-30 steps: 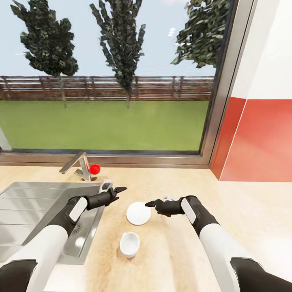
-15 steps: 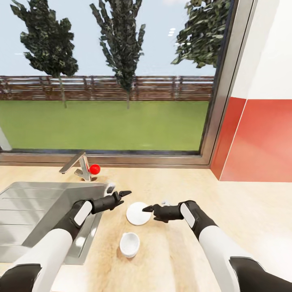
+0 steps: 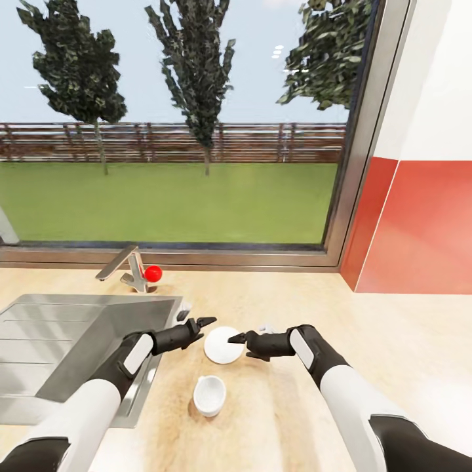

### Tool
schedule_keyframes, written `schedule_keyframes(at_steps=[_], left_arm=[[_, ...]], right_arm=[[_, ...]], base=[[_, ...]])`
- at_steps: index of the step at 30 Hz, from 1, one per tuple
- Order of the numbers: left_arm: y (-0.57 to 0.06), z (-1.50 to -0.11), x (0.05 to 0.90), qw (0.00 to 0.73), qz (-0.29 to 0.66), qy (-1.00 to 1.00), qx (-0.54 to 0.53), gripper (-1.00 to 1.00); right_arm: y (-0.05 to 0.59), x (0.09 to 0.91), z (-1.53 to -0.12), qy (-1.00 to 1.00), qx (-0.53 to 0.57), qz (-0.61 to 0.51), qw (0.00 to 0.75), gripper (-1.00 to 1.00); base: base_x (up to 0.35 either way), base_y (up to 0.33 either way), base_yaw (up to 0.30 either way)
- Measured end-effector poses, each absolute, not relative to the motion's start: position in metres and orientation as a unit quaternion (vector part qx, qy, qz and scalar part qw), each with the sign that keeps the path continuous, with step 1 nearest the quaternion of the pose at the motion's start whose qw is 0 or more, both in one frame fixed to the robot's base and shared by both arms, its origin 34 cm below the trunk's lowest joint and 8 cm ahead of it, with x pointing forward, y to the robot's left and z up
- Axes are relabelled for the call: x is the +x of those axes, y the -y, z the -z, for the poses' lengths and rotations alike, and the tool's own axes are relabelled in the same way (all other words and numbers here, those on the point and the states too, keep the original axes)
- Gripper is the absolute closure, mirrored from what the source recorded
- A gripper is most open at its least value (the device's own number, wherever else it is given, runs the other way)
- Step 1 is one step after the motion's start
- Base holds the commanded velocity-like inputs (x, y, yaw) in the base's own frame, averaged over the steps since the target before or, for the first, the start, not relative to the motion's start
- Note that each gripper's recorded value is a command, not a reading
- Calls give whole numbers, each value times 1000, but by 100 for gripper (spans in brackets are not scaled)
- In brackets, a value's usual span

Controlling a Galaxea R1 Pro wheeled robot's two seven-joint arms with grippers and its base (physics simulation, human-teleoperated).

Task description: Set up a coffee station on the kitchen countertop: keep the coffee maker on the countertop, move the bottle of coffee from the kitchen shelf to the counter next to the coffee maker, place a paper coffee filter on top of the coffee maker, put the saucer next to the coffee maker with the coffee cup on the saucer, and place the electric kettle next to the coffee maker.

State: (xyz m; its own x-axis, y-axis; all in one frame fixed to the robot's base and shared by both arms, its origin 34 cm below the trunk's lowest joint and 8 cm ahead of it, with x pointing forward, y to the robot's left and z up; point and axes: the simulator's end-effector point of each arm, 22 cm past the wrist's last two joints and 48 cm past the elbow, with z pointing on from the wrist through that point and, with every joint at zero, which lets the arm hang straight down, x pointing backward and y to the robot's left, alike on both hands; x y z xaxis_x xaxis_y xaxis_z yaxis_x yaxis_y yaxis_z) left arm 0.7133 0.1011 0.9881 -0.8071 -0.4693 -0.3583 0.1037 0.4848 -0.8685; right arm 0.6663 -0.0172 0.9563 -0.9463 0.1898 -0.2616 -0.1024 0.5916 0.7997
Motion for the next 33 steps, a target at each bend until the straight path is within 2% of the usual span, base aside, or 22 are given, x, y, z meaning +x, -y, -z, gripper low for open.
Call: schedule_keyframes(at_steps=[16, 24, 33], left_arm=[[-104, -986, 716, 305, 488, -810, -113, -100], [-105, -986, 716, 306, 488, -810, -114, -100], [-104, -977, 709, 299, 487, -812, -117, -100]], right_arm=[[11, 665, -958, -876, 23, -454, 160, -100], [12, 664, -957, -877, 23, -453, 160, -100], [12, 660, -950, -879, 26, -452, 151, -100]], base=[[4, 0, 0], [214, 0, 0], [38, 0, 0]])
